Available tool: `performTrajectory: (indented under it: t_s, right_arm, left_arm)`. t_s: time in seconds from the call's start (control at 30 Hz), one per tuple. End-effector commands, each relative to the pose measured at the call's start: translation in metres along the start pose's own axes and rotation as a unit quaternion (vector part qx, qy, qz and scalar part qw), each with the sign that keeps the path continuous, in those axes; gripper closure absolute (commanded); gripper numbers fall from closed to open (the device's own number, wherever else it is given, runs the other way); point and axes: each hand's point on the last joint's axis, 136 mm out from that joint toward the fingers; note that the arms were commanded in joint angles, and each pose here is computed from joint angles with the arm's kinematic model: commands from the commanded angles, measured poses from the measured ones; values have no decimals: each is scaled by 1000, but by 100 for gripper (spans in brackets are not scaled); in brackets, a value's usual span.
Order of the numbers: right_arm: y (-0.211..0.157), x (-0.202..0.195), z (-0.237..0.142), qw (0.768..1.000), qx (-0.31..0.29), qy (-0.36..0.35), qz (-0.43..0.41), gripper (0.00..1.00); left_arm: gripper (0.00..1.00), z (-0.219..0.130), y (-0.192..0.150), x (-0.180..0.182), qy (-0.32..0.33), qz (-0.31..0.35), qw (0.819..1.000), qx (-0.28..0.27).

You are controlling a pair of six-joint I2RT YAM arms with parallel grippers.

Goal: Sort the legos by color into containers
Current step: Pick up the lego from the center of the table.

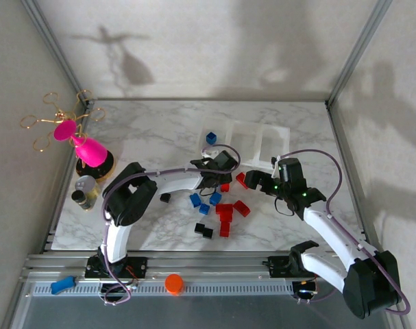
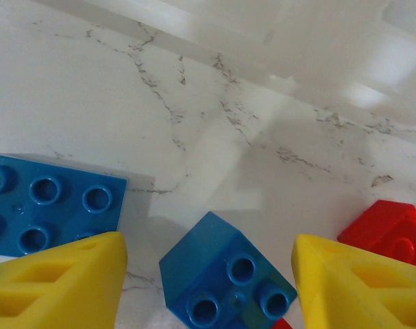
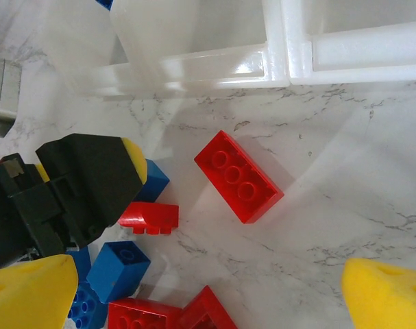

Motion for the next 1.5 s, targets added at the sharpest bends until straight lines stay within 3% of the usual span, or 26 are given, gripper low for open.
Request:
performTrajectory:
  t_s: [0.0, 0.27, 0.53, 0.77, 1.1, 1.2, 1.47]
  right_arm:
    - [-1, 0, 0, 1000, -2, -2, -15, 1]
    - [-1, 1, 1, 1000, -2, 1, -19, 1]
    - [0, 0, 1, 1000, -2, -1, -21, 1]
    - [4, 3, 0, 1000, -6, 0, -24, 1]
    - [15, 15, -4, 999, -14, 22, -40, 1]
    - [21, 32, -7, 996, -17, 61, -62, 1]
    - [41, 36, 2, 996, -25, 48, -75, 1]
  left_arm:
    - [36, 0, -5, 0, 17, -8, 1000, -7]
    - [38, 8, -9, 0, 26, -7, 1000, -5]
    - [48, 4, -1, 0, 31, -6, 999, -24]
    - [58, -4, 8, -5, 22, -1, 999, -37]
    - [62, -26, 26, -9, 19, 25, 998, -51]
    - [63, -43, 39, -10, 24, 51, 996, -65]
    - [63, -73, 99, -12, 27, 72, 992, -98]
Point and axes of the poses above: each hand's point on the last joint's axis, 136 mm out from that joint toward the fingers, its own z axis out along the fingers, its own x axis along the line the jaws close on, y = z × x, and after that the axes turned 8 degrees about -z, right-handed
